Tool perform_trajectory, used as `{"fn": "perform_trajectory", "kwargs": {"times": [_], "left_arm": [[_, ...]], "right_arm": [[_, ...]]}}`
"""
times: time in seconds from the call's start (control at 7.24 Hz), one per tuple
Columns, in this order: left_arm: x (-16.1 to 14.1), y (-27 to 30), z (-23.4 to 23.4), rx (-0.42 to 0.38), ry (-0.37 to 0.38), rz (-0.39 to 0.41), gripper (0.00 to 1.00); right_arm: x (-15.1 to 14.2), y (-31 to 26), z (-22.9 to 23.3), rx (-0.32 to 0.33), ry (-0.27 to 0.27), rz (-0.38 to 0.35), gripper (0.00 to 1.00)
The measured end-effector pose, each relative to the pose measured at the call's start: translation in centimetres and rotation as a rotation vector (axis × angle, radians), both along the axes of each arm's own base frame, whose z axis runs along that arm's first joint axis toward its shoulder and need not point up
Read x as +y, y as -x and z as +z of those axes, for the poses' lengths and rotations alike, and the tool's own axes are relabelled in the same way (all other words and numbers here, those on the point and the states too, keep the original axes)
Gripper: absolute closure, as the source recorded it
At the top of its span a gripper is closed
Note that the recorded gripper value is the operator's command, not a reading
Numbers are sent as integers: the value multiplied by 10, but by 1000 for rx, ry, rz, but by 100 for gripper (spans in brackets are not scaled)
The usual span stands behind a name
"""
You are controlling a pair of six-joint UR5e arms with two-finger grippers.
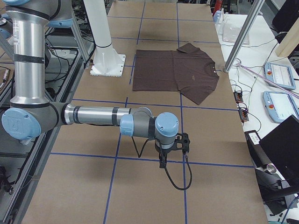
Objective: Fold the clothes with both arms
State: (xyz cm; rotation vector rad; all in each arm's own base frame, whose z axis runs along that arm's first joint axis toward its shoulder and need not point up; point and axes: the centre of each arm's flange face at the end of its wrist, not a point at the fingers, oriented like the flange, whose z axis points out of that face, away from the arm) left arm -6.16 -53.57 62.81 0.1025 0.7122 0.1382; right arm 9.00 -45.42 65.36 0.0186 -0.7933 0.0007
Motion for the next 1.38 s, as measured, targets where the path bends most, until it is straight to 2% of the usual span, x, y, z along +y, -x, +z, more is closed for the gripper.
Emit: {"fn": "perform_trajectory", "kwargs": {"times": [0.41, 0.55, 0.83, 1.1, 1.24, 1.38], "left_arm": [[-2, 0, -4, 0, -6, -3, 0], [-10, -1, -21, -1, -35, -5, 0], [-43, -5, -80, 1, -172, -2, 0], [-64, -39, -113, 23, -392, 41, 0], [-69, -60, -125, 44, -444, 40, 0], [-76, -76, -138, 63, -465, 30, 0]], "right_arm": [[-4, 2, -11, -5, -18, 2, 0], [-13, 9, -19, -15, -32, -7, 0], [-75, 56, -79, -85, -105, -50, 0], [-135, 141, -134, -137, -154, -115, 0], [-167, 190, -156, -148, -171, -122, 0], [-194, 235, -166, -136, -226, -123, 0]]}}
